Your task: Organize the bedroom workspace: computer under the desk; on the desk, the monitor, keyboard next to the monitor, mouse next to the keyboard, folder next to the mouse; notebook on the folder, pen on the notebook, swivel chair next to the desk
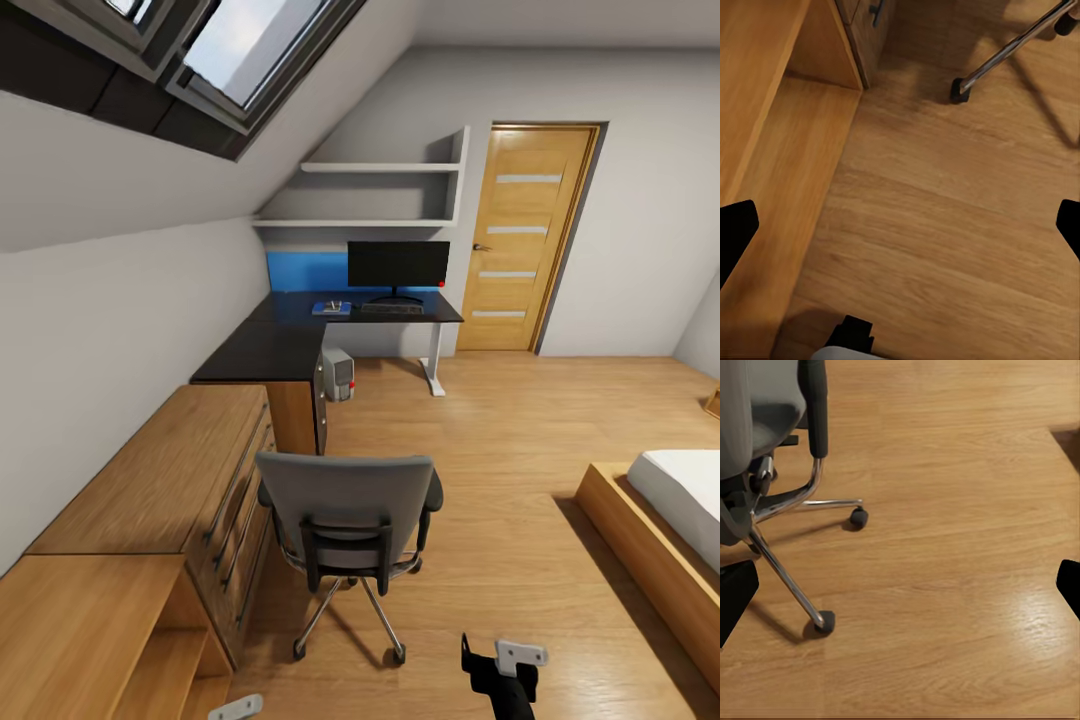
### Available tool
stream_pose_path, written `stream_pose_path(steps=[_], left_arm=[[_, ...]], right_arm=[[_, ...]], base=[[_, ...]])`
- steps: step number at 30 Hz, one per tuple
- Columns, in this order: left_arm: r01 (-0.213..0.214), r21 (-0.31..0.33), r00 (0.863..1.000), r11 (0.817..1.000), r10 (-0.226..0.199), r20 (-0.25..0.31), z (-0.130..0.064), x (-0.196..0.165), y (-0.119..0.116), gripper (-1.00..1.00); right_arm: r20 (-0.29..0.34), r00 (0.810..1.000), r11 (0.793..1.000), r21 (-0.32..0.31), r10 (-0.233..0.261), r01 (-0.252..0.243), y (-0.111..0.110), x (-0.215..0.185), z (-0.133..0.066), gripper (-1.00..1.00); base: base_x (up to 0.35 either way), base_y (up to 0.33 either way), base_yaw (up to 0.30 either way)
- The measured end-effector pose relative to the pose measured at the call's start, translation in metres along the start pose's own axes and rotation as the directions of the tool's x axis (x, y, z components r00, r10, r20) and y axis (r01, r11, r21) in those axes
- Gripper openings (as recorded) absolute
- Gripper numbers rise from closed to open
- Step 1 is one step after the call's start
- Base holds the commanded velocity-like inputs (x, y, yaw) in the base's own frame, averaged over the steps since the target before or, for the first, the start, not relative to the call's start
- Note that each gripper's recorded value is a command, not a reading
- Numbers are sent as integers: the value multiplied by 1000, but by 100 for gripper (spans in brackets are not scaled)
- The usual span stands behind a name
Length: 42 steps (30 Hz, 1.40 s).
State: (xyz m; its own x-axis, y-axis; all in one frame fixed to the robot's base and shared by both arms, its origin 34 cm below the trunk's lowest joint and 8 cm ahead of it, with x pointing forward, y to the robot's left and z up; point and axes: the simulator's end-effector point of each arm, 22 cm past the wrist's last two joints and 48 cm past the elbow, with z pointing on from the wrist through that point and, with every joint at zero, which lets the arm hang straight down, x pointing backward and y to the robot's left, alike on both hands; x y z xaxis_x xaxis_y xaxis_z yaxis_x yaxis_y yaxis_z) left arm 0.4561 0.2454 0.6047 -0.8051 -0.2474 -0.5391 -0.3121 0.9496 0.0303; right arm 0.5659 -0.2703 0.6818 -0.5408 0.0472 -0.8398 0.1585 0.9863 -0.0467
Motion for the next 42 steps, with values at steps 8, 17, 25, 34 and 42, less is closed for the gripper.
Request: stream_pose_path(steps=[8, 17, 25, 34, 42], left_arm=[[12, -5, 1000, 1000, -12, -1, 9, 4, 1, 100], [10, -4, 1000, 1000, -10, 0, 19, 9, -1, 100], [10, -1, 1000, 1000, -10, 0, 28, 15, -4, 100], [10, 0, 1000, 1000, -10, -2, 39, 21, -6, 100], [10, -1, 1000, 1000, -10, -1, 50, 27, -6, 100]], right_arm=[[-4, 1000, 1000, 5, -1, 1, -3, 10, 5, 100], [-6, 1000, 1000, -3, -5, 5, 2, 20, 12, 100], [-4, 1000, 1000, -9, -3, 3, 6, 28, 19, 100], [-5, 1000, 1000, -9, -4, 4, 7, 38, 26, 100], [-4, 1000, 1000, -8, -4, 4, 7, 47, 33, 100]], base=[[0, 0, 0], [0, 0, 0], [0, 0, 0], [0, 0, 0], [0, 0, 0]])
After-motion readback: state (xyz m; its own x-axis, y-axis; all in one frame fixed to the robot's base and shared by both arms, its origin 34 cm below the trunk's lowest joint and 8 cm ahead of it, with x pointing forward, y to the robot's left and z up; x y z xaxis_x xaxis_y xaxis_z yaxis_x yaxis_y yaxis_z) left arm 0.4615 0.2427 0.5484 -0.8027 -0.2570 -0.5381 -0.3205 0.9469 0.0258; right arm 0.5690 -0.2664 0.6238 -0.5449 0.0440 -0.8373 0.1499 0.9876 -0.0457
